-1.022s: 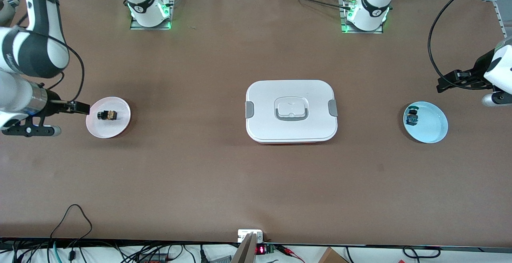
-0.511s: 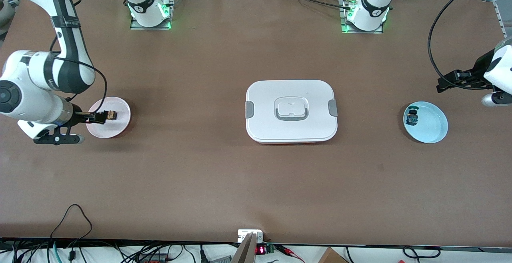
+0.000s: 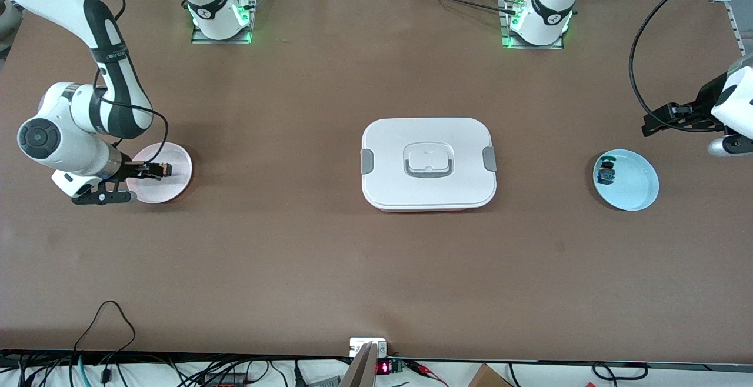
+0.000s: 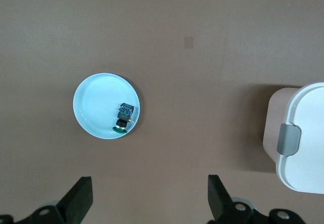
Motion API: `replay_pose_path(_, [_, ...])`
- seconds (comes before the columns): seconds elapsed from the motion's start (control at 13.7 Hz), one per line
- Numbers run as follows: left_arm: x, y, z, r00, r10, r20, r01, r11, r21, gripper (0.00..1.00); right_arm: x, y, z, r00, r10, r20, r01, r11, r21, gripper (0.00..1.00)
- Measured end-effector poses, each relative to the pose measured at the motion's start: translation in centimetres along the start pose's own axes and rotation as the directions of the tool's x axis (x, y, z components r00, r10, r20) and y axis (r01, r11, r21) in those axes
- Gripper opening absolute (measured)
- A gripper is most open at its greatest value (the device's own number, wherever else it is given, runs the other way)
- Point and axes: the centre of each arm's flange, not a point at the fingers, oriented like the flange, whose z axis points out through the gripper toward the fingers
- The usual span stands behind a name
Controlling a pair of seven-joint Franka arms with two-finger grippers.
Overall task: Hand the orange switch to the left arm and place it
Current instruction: 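Close the right gripper around the orange switch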
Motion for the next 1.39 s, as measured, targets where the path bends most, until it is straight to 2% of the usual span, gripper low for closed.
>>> replay_pose_path(0.51, [0.0, 0.0, 0.0, 1.000, 0.000, 0.000, 0.000, 1.000, 0.000, 1.00, -0.6, -0.4, 2.5, 0.999, -0.004, 0.032, 0.004, 1.000, 0.005, 1.00])
replay_pose_path(1.39, [0.0, 0.0, 0.0, 1.000, 0.000, 0.000, 0.000, 1.000, 0.000, 1.00, -2.4, -1.0, 5.5, 0.999, -0.008, 0.043, 0.007, 1.000, 0.010, 1.00])
